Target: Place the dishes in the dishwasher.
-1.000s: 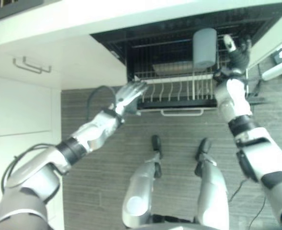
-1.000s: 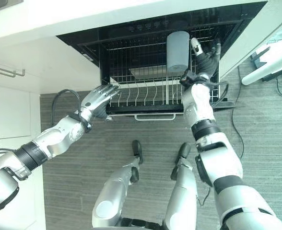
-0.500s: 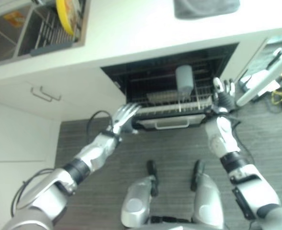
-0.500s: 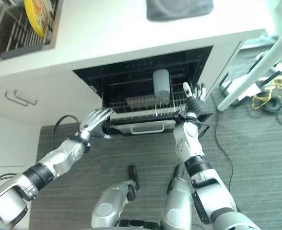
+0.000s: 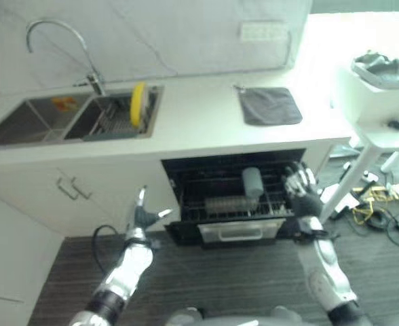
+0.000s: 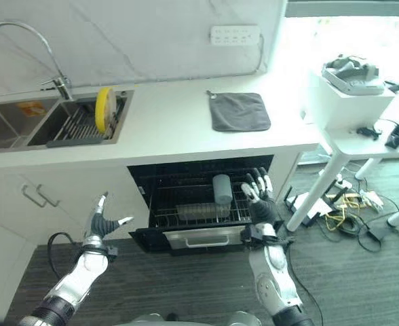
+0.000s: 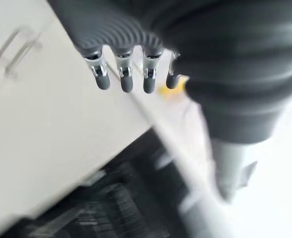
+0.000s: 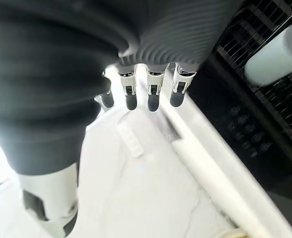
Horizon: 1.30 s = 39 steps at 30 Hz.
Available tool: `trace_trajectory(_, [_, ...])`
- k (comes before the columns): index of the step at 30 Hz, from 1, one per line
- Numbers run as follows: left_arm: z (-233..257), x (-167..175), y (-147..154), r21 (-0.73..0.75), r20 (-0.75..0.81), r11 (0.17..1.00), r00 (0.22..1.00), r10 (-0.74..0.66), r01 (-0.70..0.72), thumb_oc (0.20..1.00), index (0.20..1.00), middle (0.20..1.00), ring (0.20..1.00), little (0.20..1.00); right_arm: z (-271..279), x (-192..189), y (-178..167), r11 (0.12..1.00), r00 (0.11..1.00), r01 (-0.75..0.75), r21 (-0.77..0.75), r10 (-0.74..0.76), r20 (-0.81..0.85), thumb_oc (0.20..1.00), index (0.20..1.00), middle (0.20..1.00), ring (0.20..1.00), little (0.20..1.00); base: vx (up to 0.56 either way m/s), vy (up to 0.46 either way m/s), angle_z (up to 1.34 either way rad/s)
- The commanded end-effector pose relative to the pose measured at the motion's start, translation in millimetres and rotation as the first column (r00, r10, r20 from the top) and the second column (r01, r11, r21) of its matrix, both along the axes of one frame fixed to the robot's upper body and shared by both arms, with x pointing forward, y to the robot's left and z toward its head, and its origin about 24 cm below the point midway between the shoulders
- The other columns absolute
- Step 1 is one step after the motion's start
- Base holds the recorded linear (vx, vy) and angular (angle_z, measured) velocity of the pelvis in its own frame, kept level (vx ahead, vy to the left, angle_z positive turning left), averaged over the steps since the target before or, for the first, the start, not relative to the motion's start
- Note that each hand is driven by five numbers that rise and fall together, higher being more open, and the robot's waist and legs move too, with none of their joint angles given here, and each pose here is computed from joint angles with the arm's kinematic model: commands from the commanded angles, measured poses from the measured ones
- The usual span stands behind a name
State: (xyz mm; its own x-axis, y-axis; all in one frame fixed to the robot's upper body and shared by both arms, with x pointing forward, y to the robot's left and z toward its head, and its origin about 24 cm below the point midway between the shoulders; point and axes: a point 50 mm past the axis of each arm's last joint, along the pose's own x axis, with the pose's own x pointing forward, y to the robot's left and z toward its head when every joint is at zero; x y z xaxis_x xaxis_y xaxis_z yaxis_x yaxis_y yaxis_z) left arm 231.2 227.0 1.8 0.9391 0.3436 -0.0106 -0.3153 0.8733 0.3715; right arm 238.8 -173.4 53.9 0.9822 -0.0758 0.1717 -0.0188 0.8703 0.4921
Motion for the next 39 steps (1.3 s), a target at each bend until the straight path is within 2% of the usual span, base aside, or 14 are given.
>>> trace_trajectory(1, [67, 25, -16, -0.107, 0.385, 0.960, 0.901, -0.198, 0.257, 1.000, 1.000, 1.000, 1.000, 1.000, 67, 18, 9, 0.975, 0.922, -0.071, -0.211, 0.145, 0.360, 1.000, 1.000, 1.000, 1.000, 1.000, 0.04, -0.058, -0.26])
trace_trajectory(2, [72, 23, -10, -0.169, 0.435, 0.961, 0.891, -0.129, 0.221, 1.000, 1.000, 1.000, 1.000, 1.000, 74, 19, 10, 0.966, 0.904, -0.087, -0.242, 0.179, 0.389, 1.000, 1.000, 1.000, 1.000, 1.000, 0.00, -0.077, -0.12])
trace_trajectory(6, [90, 9, 7, -0.234, 0.587, 0.961, 0.810, 0.017, 0.150, 1.000, 1.000, 1.000, 1.000, 1.000, 91, 19, 5, 0.945, 0.869, -0.067, -0.319, 0.212, 0.447, 1.000, 1.000, 1.000, 1.000, 1.000, 0.00, -0.012, 0.18])
trace_trajectory(9, [96, 6, 16, -0.233, 0.616, 0.969, 0.784, 0.077, 0.087, 1.000, 1.000, 1.000, 1.000, 1.000, 100, 23, 5, 0.954, 0.858, -0.065, -0.293, 0.204, 0.472, 1.000, 1.000, 1.000, 1.000, 1.000, 0.05, 0.297, 0.13])
trace_trajectory(10, [99, 6, 21, -0.248, 0.634, 0.968, 0.762, 0.133, 0.038, 1.000, 1.000, 1.000, 1.000, 1.000, 105, 23, 8, 0.945, 0.845, -0.056, -0.323, 0.217, 0.488, 1.000, 1.000, 1.000, 1.000, 1.000, 0.08, 0.480, 0.23])
trace_trajectory(13, [99, 7, 28, -0.241, 0.635, 0.971, 0.755, 0.166, -0.011, 1.000, 1.000, 1.000, 1.000, 1.000, 114, 21, 13, 0.926, 0.829, -0.070, -0.372, 0.261, 0.494, 1.000, 1.000, 1.000, 1.000, 1.000, 0.09, 0.650, -0.14])
trace_trajectory(17, [103, 14, 21, -0.209, 0.629, 0.976, 0.773, 0.084, 0.065, 1.000, 1.000, 1.000, 1.000, 1.000, 113, 14, 3, 0.945, 0.845, 0.007, -0.327, 0.169, 0.507, 1.000, 1.000, 1.000, 1.000, 1.000, 0.05, 0.692, -0.44])
trace_trajectory(19, [108, 22, 7, -0.097, 0.616, 0.988, 0.787, -0.036, 0.120, 1.000, 1.000, 1.000, 1.000, 1.000, 109, 8, 1, 0.961, 0.847, 0.048, -0.272, 0.105, 0.521, 1.000, 1.000, 1.000, 1.000, 1.000, 0.05, 0.318, 0.48])
trace_trajectory(20, [106, 23, 3, -0.081, 0.603, 0.989, 0.796, -0.052, 0.127, 1.000, 1.000, 1.000, 1.000, 1.000, 108, 7, 1, 0.962, 0.852, 0.049, -0.267, 0.100, 0.514, 1.000, 1.000, 1.000, 1.000, 1.000, 0.03, 0.360, 0.27])
trace_trajectory(27, [110, 18, 8, -0.045, 0.622, 0.995, 0.782, -0.045, 0.093, 1.000, 1.000, 1.000, 1.000, 1.000, 104, 7, 7, 0.970, 0.854, -0.002, -0.243, 0.128, 0.504, 1.000, 1.000, 1.000, 1.000, 1.000, -0.01, 0.199, -0.31])
trace_trajectory(31, [111, 9, 9, -0.033, 0.634, 0.998, 0.773, -0.027, 0.062, 1.000, 1.000, 1.000, 1.000, 1.000, 101, 8, 15, 0.965, 0.840, -0.042, -0.260, 0.175, 0.513, 1.000, 1.000, 1.000, 1.000, 1.000, -0.01, -0.070, -0.46])
trace_trajectory(39, [99, 0, 7, -0.036, 0.628, 0.998, 0.778, -0.021, 0.056, 1.000, 1.000, 1.000, 1.000, 1.000, 109, 15, 19, 0.963, 0.829, -0.034, -0.268, 0.177, 0.531, 1.000, 1.000, 1.000, 1.000, 1.000, 0.07, -0.028, -0.25])
